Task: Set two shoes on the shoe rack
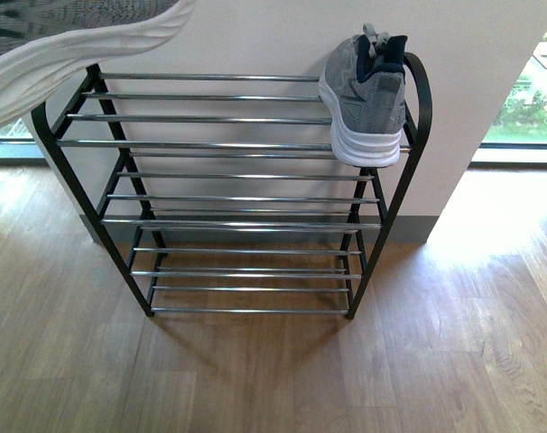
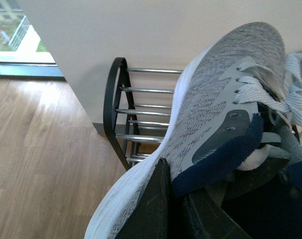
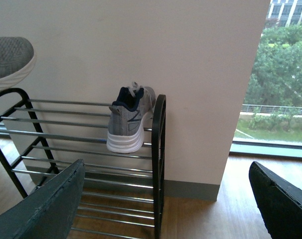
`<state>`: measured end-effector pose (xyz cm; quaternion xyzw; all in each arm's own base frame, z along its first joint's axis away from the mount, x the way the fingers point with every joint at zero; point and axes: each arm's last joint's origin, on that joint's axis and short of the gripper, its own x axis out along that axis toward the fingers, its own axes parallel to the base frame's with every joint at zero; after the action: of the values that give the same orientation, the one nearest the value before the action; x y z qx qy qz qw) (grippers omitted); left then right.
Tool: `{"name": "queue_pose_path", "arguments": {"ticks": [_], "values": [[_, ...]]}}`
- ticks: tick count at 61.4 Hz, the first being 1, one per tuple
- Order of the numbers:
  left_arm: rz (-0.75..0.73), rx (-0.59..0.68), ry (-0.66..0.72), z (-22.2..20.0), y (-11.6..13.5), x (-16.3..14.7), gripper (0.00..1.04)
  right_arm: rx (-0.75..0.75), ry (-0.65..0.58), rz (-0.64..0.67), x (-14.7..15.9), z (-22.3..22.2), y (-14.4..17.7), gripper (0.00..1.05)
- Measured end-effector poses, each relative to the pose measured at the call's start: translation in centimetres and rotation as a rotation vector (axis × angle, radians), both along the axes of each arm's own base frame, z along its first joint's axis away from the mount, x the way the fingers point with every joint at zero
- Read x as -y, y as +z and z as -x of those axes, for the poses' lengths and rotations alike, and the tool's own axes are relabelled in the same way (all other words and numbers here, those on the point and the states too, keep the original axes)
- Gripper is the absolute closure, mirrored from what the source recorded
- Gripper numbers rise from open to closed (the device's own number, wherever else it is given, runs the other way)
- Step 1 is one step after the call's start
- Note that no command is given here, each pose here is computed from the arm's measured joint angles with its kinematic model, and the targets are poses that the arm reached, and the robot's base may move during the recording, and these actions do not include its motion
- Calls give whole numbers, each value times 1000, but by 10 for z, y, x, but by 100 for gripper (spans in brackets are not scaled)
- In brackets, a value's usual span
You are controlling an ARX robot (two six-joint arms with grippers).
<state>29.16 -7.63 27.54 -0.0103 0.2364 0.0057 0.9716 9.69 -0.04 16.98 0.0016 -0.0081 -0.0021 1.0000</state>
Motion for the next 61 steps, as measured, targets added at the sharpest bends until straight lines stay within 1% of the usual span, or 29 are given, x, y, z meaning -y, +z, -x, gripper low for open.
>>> {"name": "queue_pose_path", "arguments": {"ticks": [3,12,17,25,33,38,49,61], "values": [[10,-4,50,-18,-4,4,103,0,0,0,0,0,0,9],[88,-54,87,-59,-22,21,103,0,0,0,0,0,0,9],[174,-94,80,-88,-39,45,103,0,0,0,0,0,0,9],[299,-122,80,-114,-54,77,103,0,0,0,0,0,0,9],[417,-153,121,-131,-70,102,103,0,0,0,0,0,0,9],[462,-176,139,-139,-80,113,103,0,0,0,0,0,0,9],[501,-212,164,-154,-98,126,103,0,0,0,0,0,0,9],[540,-223,183,-169,-106,134,103,0,0,0,0,0,0,9]]}}
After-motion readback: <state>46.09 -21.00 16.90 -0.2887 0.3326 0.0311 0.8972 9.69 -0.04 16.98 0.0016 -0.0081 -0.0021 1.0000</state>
